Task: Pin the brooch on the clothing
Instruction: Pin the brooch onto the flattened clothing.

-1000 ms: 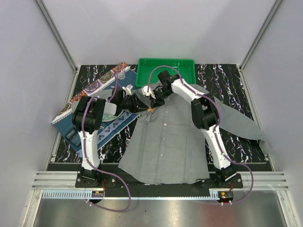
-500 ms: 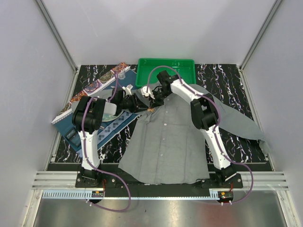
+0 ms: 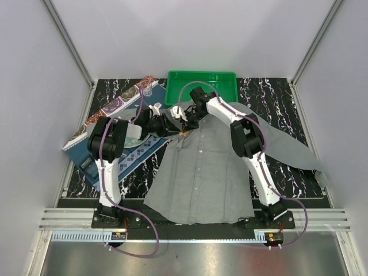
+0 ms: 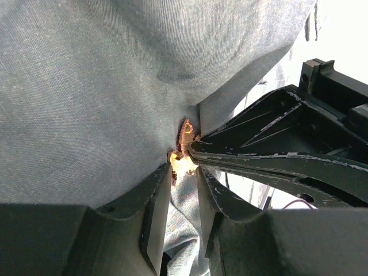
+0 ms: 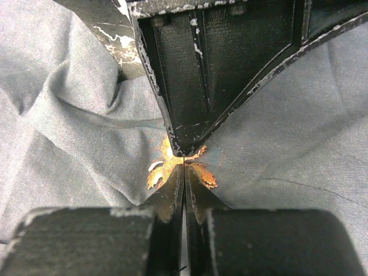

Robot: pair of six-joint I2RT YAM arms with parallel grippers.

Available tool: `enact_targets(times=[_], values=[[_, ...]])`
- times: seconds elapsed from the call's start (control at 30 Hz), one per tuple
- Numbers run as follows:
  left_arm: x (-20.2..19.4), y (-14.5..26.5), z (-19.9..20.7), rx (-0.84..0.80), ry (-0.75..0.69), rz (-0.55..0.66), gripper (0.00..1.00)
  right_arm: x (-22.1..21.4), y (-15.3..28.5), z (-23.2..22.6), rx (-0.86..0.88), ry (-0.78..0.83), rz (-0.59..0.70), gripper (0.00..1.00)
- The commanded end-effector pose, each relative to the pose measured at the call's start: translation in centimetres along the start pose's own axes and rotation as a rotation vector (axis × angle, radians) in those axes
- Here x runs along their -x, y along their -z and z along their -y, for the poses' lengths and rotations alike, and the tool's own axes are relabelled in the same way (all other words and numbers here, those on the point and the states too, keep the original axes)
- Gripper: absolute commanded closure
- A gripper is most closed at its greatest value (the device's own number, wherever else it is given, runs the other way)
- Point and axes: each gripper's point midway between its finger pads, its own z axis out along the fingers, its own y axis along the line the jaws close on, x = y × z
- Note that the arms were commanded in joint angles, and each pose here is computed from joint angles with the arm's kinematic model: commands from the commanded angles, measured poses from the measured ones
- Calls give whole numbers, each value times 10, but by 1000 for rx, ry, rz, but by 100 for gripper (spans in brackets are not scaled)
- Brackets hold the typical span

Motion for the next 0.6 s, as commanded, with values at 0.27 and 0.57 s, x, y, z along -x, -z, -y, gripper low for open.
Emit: enact_targets(times=[0.27,0.57], values=[[3,-2,-11,15,8,37,68,4,-8,7,-21,7,-28,100],[14,4,5,-68,14,85,59,0,-7,2,1,-1,-48,100]])
